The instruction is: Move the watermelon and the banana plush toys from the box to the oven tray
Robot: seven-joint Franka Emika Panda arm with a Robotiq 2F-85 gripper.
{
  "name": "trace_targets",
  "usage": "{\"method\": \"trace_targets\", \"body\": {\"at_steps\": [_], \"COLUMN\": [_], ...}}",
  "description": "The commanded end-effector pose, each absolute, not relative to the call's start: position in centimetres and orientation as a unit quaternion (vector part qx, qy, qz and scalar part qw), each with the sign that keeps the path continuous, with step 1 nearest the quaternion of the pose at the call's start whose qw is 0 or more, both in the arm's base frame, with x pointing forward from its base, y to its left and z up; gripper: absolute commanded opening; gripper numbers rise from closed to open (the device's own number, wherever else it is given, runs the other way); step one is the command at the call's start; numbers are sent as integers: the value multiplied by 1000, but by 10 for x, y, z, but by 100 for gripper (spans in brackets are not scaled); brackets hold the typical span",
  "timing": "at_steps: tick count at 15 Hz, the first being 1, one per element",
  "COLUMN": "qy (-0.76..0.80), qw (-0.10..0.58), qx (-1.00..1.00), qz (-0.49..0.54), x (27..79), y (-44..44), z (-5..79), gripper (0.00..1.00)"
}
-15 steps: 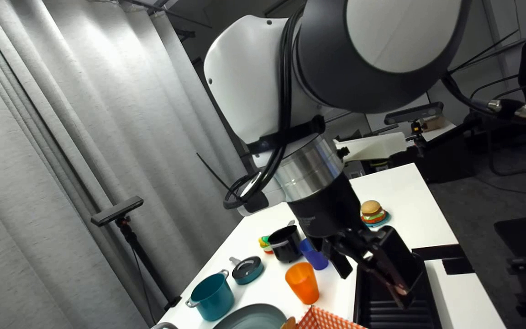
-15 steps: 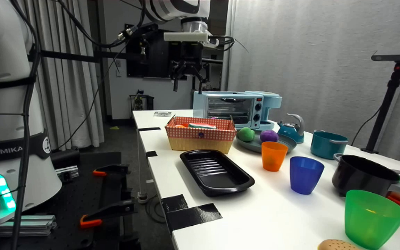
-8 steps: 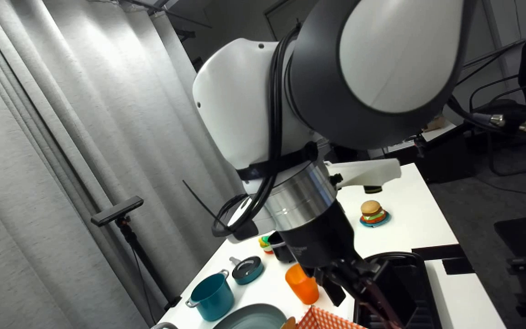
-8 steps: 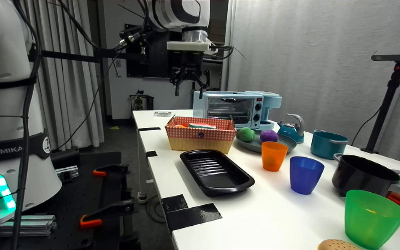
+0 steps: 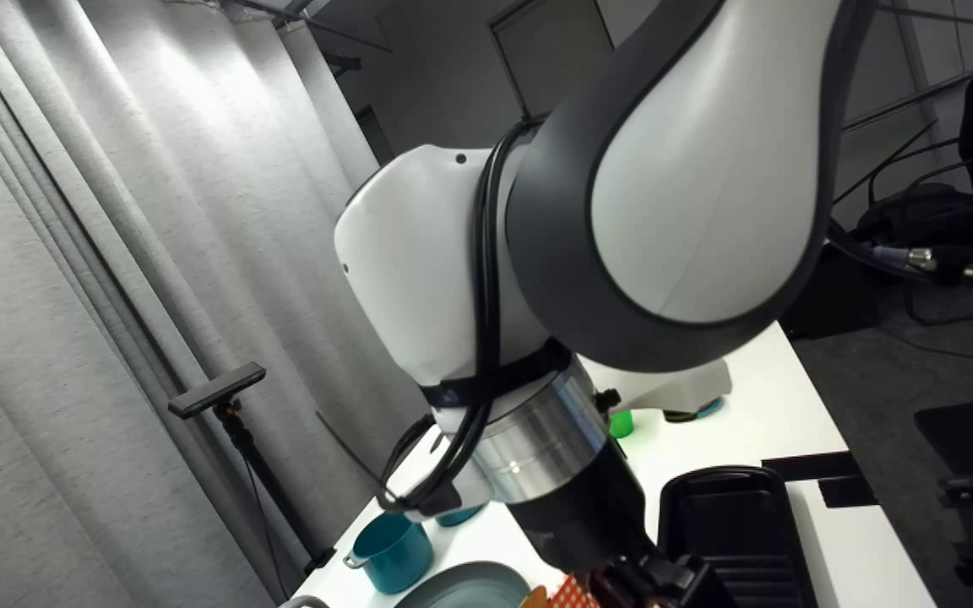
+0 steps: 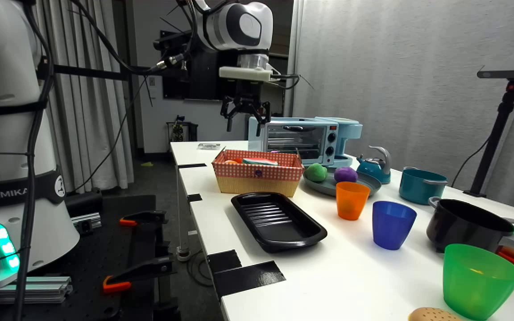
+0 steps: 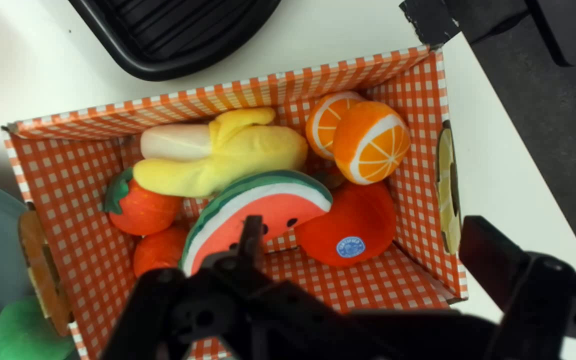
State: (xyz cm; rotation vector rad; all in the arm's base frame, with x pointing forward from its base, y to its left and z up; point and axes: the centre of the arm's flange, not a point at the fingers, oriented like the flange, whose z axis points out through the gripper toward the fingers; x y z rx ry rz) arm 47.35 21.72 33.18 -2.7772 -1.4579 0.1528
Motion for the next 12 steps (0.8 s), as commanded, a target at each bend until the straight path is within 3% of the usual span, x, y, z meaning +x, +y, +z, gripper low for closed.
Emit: {"method": "trace_targets", "body": {"at_steps": [1, 12], "qy": [-456, -392], "qw": [19, 28], "qx": [-889, -919], "qz": [40, 42], "x": [485, 508], "y": [233, 217], "z": [321, 281], "gripper": [100, 100]}}
